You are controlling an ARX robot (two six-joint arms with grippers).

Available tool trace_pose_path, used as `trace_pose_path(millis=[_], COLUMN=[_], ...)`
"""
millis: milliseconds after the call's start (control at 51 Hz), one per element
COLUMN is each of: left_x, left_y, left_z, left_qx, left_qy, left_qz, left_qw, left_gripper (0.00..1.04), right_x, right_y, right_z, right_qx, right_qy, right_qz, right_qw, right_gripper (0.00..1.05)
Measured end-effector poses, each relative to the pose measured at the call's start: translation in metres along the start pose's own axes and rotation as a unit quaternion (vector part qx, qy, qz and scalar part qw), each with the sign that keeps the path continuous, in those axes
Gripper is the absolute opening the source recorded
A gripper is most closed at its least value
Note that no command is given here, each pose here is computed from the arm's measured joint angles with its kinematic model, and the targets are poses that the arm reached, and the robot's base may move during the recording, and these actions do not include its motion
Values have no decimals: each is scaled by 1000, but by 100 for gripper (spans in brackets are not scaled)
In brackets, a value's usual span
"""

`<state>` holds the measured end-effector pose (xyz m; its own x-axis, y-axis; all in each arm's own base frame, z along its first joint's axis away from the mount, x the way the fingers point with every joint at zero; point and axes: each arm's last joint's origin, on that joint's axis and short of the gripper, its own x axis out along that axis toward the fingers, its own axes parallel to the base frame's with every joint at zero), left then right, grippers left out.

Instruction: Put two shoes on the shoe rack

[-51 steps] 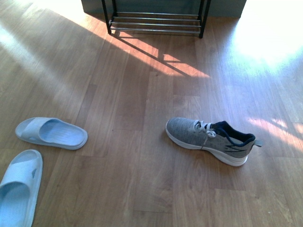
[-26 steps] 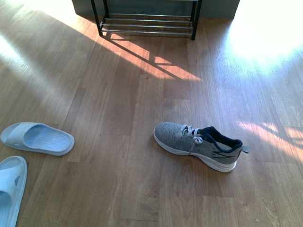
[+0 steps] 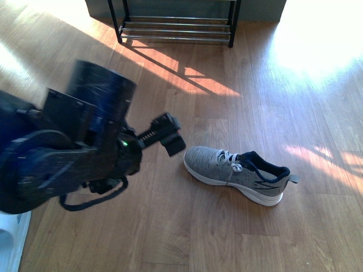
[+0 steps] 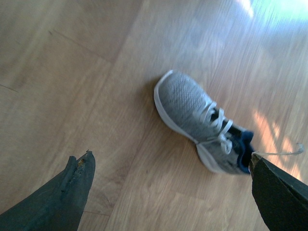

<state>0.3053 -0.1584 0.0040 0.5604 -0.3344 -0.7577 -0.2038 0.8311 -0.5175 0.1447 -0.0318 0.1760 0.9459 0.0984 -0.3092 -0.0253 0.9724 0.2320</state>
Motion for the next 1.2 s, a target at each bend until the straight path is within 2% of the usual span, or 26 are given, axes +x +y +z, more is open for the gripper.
trace_pose_path(millis=[176, 314, 529, 686, 784, 1196], left_x=[72, 123, 176, 190, 201, 204], left_y=[-8, -29, -70, -94, -102, -103], left_z=[-9, -17, -49, -53, -53, -53], left_qx=[71, 94, 136, 143, 133, 121], left_qy=[92, 137, 215, 220, 217, 228], left_qz=[-55, -105, -177, -173, -143, -127], left_qw=[992, 981, 951, 949, 956, 958], left_gripper=[95, 95, 95, 95, 95, 95], right_x=[0, 0, 0, 0, 0, 0], right_y=[0, 0, 0, 0, 0, 0], right_z=[0, 0, 0, 0, 0, 0], right_qx=[0, 0, 0, 0, 0, 0], right_qy=[0, 0, 0, 0, 0, 0], right_qz=[0, 0, 0, 0, 0, 0], right_qw=[1000, 1000, 1000, 1000, 1000, 1000], right_gripper=[2, 2, 2, 2, 2, 2])
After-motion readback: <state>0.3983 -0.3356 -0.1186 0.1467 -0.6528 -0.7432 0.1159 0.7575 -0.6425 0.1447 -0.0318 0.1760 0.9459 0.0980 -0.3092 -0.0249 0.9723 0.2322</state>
